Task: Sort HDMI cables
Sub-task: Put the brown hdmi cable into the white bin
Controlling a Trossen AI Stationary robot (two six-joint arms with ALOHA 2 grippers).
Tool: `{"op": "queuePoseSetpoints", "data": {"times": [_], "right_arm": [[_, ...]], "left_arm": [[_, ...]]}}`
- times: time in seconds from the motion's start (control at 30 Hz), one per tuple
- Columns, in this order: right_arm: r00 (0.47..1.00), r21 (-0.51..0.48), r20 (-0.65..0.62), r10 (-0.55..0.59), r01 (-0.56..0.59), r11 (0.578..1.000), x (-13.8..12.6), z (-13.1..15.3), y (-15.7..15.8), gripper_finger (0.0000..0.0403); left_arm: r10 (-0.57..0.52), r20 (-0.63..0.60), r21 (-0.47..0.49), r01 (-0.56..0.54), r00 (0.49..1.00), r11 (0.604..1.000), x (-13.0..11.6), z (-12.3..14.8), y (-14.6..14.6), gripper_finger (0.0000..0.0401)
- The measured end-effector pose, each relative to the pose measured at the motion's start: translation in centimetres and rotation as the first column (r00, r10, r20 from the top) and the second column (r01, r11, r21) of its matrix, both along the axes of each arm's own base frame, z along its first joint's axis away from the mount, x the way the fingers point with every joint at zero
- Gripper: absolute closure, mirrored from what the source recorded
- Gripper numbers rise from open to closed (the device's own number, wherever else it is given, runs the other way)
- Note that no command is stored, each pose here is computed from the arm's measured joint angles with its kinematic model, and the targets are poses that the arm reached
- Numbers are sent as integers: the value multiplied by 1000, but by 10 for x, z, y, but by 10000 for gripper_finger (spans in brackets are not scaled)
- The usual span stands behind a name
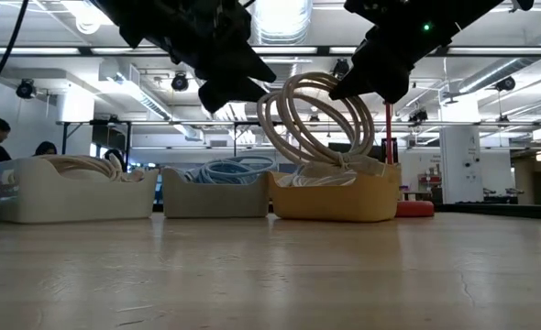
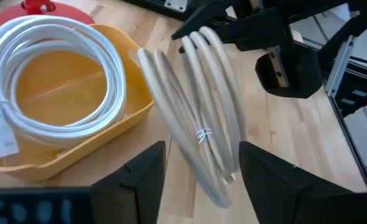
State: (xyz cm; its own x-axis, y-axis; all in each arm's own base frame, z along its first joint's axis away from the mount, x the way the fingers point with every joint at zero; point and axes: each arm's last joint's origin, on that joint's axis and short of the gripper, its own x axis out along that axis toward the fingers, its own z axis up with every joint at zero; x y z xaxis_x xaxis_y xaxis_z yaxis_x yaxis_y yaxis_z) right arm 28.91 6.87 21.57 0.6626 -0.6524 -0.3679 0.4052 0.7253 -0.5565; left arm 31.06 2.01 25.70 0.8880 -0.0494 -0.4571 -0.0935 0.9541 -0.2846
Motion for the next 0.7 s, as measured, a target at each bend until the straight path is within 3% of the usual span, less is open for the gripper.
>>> {"op": "queuePoseSetpoints", "data": {"times": [0.7], "right_arm": [[998,-3,17,-64,64,998,-3,-2,-2,385]], "left_arm": [[61,-35,-110,-65,997,992,1,-7,13,187]]}}
